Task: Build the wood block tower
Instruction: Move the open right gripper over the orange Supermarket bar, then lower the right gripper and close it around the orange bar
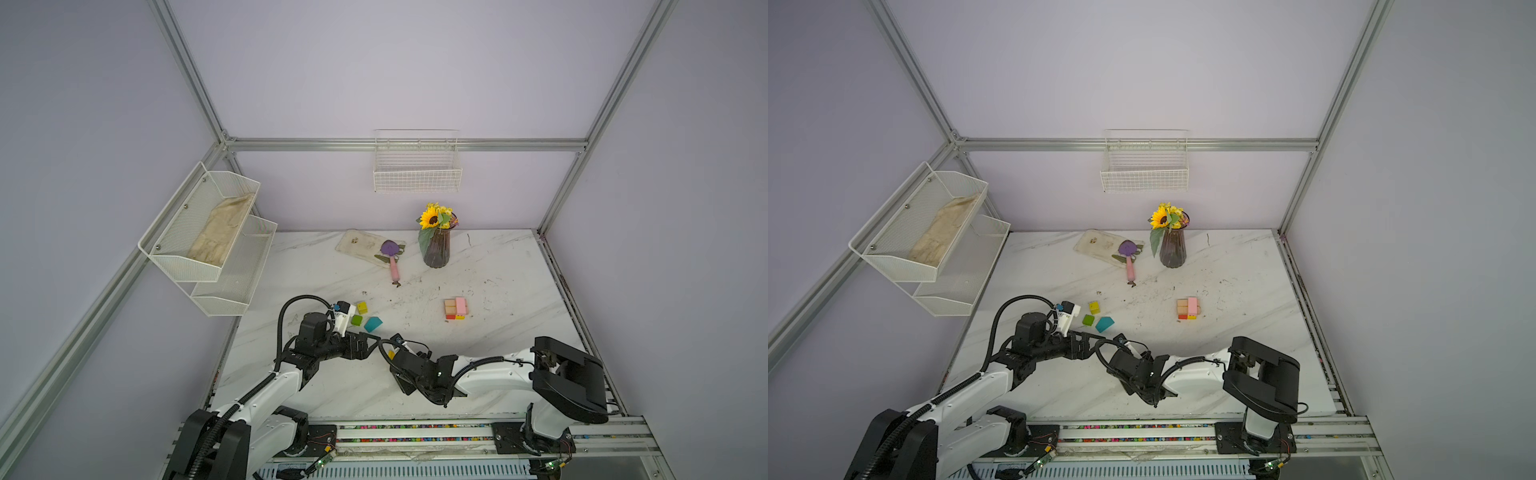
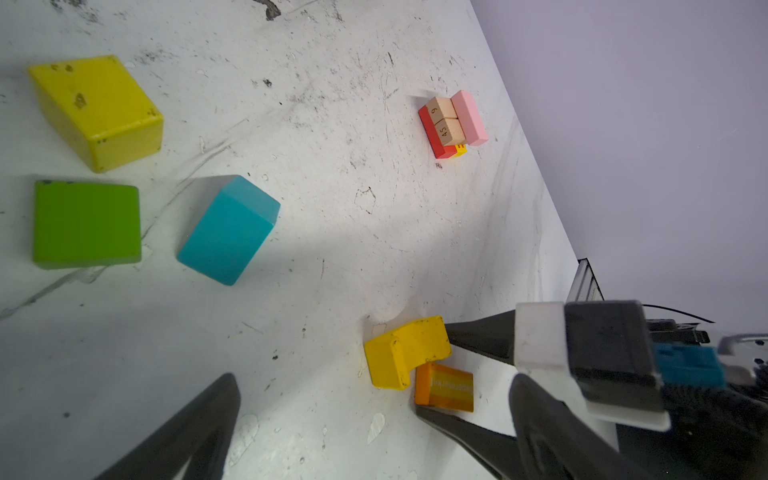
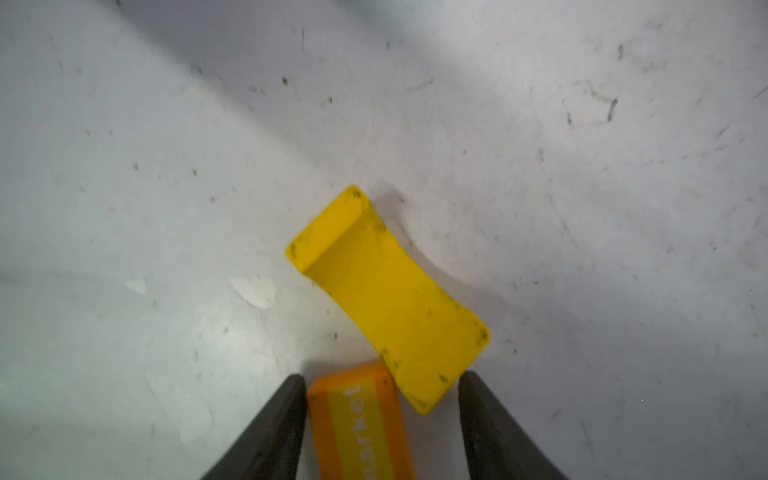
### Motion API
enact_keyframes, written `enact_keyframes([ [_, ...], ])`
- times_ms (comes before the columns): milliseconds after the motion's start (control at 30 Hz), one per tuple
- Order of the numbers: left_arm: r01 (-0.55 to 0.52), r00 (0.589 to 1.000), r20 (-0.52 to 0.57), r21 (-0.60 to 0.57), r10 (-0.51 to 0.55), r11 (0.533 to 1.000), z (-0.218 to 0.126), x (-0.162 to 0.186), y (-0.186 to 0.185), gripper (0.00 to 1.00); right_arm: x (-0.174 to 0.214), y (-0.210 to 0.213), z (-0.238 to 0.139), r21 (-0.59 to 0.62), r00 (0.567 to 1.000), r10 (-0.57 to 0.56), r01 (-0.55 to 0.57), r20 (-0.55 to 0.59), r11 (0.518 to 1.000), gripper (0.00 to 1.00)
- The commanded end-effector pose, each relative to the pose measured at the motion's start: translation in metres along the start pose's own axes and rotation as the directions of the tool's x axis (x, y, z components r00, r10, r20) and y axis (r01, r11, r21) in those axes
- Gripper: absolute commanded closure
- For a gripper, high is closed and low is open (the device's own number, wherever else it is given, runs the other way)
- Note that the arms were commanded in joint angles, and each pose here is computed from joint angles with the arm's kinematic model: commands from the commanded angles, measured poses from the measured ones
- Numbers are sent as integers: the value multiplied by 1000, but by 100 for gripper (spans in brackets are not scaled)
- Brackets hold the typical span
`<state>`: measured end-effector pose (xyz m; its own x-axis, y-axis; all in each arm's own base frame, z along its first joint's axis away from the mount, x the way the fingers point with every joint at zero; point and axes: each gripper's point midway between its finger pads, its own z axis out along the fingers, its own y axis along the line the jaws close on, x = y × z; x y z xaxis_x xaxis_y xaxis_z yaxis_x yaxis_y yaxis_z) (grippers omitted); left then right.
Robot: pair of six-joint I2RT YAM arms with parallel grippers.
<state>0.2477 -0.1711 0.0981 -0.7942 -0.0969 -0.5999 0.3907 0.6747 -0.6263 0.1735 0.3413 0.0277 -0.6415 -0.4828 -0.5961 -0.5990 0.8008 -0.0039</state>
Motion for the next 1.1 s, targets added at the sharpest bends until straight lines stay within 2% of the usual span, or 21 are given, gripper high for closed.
enact_keyframes([
  [0,-62,997,38,20,61,998,-2,-14,-10,0,-1,0,0,34,1000,-12,12,-4,999,40],
  [233,-61,998,30,26,60,998,0,-14,-10,0,-2,4,-12,12,1000,-17,17,12,1000,40],
  [467,-55,998,27,15,55,998,0,-14,-8,0,3,9,-17,38,999,-42,43,-33,998,40],
  [567,-59,998,29,21,59,998,0,-13,-9,0,7,7,-17,56,998,-42,45,-42,997,45],
  [833,-55,998,25,18,55,998,1,-13,-7,0,12,1,-25,59,999,-23,25,-42,998,47],
  [1000,-50,998,28,4,50,999,0,-13,-5,0,13,2,-25,66,998,-22,26,-61,997,61],
  [1067,-51,998,26,6,51,999,1,-13,-5,0,11,1,-27,73,998,-23,27,-55,997,62],
])
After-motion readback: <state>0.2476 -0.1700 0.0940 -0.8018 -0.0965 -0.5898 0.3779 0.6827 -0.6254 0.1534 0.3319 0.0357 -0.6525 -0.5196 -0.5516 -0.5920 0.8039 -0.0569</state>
